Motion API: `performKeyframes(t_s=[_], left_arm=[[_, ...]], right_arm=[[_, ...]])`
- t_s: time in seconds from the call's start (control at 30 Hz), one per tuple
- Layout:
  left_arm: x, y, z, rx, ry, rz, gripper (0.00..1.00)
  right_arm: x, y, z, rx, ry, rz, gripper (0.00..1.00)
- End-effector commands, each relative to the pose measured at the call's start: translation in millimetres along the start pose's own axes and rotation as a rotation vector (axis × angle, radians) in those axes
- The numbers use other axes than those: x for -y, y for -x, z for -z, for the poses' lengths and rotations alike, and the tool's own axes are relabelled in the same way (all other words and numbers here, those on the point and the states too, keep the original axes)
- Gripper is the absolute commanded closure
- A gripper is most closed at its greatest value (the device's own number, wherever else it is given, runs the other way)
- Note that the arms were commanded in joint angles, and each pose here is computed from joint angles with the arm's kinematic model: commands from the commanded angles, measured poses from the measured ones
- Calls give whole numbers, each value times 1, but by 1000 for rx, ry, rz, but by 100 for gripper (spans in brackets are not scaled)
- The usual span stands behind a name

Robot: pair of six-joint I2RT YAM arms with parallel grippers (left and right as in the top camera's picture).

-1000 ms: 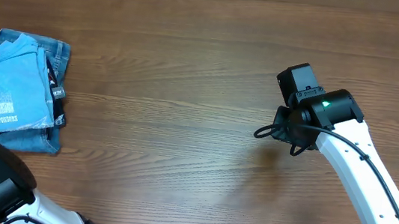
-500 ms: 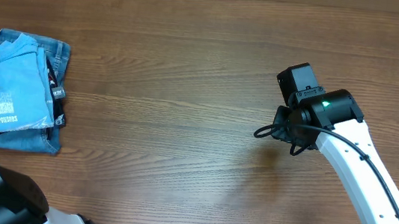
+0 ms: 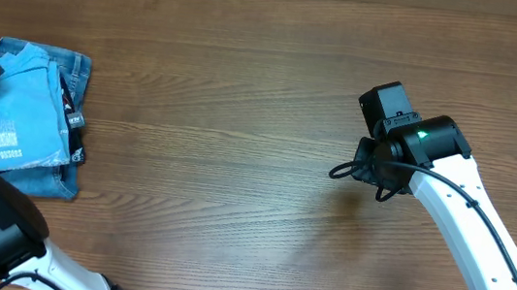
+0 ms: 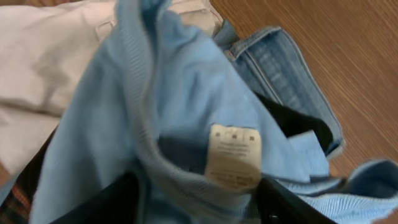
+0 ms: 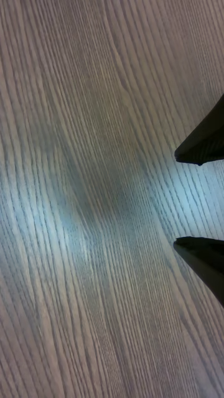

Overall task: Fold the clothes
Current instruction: 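Open the left gripper and release the shirt onto the stack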

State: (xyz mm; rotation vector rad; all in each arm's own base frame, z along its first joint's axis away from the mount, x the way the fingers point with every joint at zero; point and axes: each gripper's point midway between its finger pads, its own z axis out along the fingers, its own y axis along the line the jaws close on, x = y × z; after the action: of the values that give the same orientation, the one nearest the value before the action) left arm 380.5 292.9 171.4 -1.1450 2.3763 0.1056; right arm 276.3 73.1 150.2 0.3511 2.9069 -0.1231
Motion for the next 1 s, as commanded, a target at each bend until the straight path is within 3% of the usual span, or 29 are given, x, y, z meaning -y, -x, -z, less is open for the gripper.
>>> performKeyframes(t_s=[0.0, 0.03, 0.13, 0.3, 0.43, 0.53, 0.67, 0.83, 0.97], left_arm=[[8, 9, 0, 32, -21, 3, 47], [10, 11, 0, 41, -30, 2, 54], [12, 17, 0, 64, -37, 2, 87], [16, 33, 2, 131, -57, 45, 94], [24, 52, 4, 207, -82, 55, 88], [27, 62, 0, 246, -95, 51, 74], [24, 50, -23, 188, -79, 49, 60], [15, 17, -50, 45, -37, 54, 57], [18, 27, -34, 84, -48, 6, 53]], right_arm=[[1, 8, 6, 32, 0, -7, 57], [1, 8, 6, 33, 0, -7, 57], [1, 8, 6, 33, 1, -7, 57], [1, 8, 6, 33, 0, -7, 57], [1, 8, 6, 33, 0, -7, 57], [1, 8, 6, 33, 1, -7, 57], [1, 8, 6, 33, 1, -8, 57], [1, 8, 6, 33, 1, -8, 57], [1, 8, 6, 34, 1, -7, 57]])
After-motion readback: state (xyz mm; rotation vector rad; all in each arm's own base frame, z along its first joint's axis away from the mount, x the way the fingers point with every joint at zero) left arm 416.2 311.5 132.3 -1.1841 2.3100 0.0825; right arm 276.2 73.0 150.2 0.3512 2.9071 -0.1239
